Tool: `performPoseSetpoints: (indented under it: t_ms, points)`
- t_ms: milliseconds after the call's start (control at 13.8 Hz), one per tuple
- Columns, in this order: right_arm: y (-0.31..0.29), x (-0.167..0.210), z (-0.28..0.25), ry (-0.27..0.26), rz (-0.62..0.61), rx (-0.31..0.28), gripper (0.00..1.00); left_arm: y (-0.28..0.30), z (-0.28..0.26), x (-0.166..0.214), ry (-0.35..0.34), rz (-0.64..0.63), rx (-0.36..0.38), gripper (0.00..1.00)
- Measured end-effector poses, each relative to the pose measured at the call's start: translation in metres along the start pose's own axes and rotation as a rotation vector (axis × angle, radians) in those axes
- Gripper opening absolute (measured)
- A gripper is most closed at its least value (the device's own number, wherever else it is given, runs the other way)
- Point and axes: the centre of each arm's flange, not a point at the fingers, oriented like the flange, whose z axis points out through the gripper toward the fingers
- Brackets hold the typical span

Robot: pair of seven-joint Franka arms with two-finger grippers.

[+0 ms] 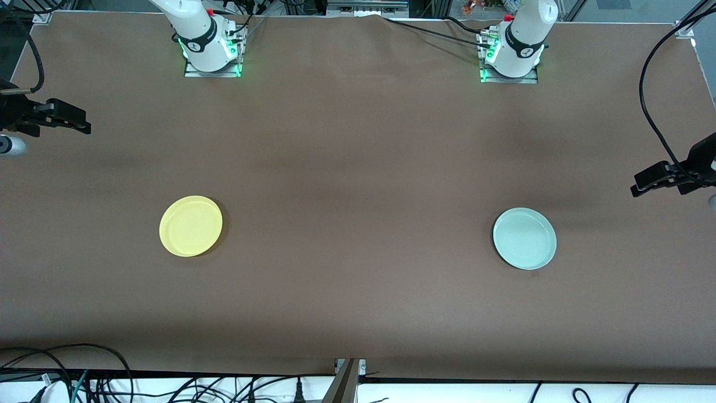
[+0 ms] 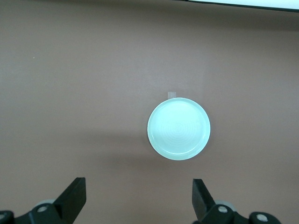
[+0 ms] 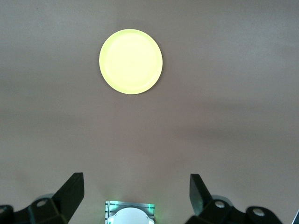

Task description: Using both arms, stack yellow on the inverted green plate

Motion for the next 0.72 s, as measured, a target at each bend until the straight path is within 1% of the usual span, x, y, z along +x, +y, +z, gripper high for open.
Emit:
performPoseSetpoints:
  t_ms: [505,722]
  points:
    - [0.0,0.0,0.001,-0.001,0.001,0.0,1.0,-0.005,0.003,-0.005,-0.043,-0.009,0.001,1.0]
    - [0.002,0.008,0.012,-0.022,0.003,0.002,1.0,-0.006,0.004,-0.007,-0.06,-0.01,0.001,1.0]
